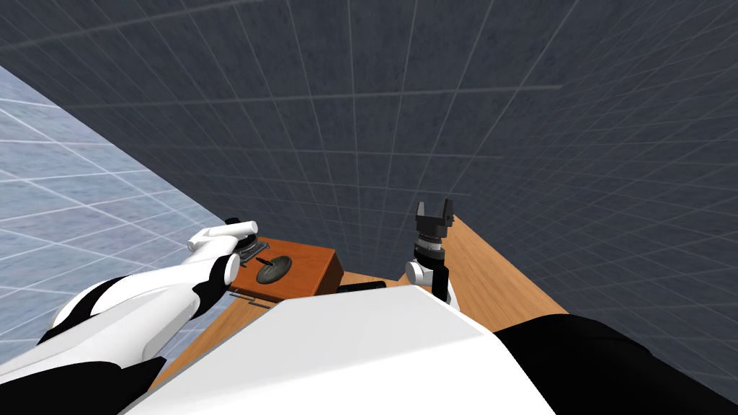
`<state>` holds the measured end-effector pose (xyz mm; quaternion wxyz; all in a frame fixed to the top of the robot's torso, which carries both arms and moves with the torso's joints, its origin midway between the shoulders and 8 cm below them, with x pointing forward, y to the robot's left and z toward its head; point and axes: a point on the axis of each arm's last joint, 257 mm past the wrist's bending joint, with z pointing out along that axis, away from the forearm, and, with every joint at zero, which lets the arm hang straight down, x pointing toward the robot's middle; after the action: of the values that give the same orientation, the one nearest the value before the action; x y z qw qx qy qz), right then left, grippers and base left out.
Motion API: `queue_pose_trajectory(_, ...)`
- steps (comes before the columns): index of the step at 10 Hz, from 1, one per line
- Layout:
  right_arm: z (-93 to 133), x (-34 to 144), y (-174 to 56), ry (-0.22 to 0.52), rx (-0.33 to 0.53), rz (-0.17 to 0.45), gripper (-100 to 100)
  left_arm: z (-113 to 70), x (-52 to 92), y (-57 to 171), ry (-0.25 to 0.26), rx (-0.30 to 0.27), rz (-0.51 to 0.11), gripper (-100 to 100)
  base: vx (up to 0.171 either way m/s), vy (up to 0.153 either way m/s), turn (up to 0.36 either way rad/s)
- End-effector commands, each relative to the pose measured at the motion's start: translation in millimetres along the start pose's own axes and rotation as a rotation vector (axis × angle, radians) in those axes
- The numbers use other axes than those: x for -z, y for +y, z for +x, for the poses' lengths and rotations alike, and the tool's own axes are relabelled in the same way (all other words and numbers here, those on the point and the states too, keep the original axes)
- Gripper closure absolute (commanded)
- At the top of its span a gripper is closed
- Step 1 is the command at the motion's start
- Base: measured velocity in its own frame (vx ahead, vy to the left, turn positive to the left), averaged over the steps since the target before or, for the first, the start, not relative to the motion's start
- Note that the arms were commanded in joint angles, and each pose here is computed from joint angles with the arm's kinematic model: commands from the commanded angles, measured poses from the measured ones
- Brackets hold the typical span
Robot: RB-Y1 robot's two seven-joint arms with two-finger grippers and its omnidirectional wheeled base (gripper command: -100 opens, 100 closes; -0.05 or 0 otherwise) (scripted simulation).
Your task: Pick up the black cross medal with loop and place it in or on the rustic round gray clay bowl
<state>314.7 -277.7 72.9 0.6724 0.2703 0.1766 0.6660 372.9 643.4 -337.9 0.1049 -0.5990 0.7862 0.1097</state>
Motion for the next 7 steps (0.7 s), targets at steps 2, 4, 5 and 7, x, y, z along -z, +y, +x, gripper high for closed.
queue_pose_trajectory(2, 0, 0.0, 0, 0.000, 0.000, 0.000, 0, 5.1, -6.2, 6, 0.017, 0.004, -0.016, -100, 0.000, 0.003, -0.001)
queue_pose_trajectory(4, 0, 0.0, 0, 0.000, 0.000, 0.000, 0, -16.3, 17.6, 8, 0.008, 0.002, -0.012, -100, -0.012, -0.060, 0.015)
queue_pose_trajectory(5, 0, 0.0, 0, 0.000, 0.000, 0.000, 0, -26.4, 29.7, 9, 0.004, 0.000, -0.009, -100, -0.008, -0.093, 0.016)
queue_pose_trajectory(7, 0, 0.0, 0, 0.000, 0.000, 0.000, 0, -29.7, 33.0, 6, -0.007, -0.002, 0.000, -100, -0.005, -0.042, 0.004)
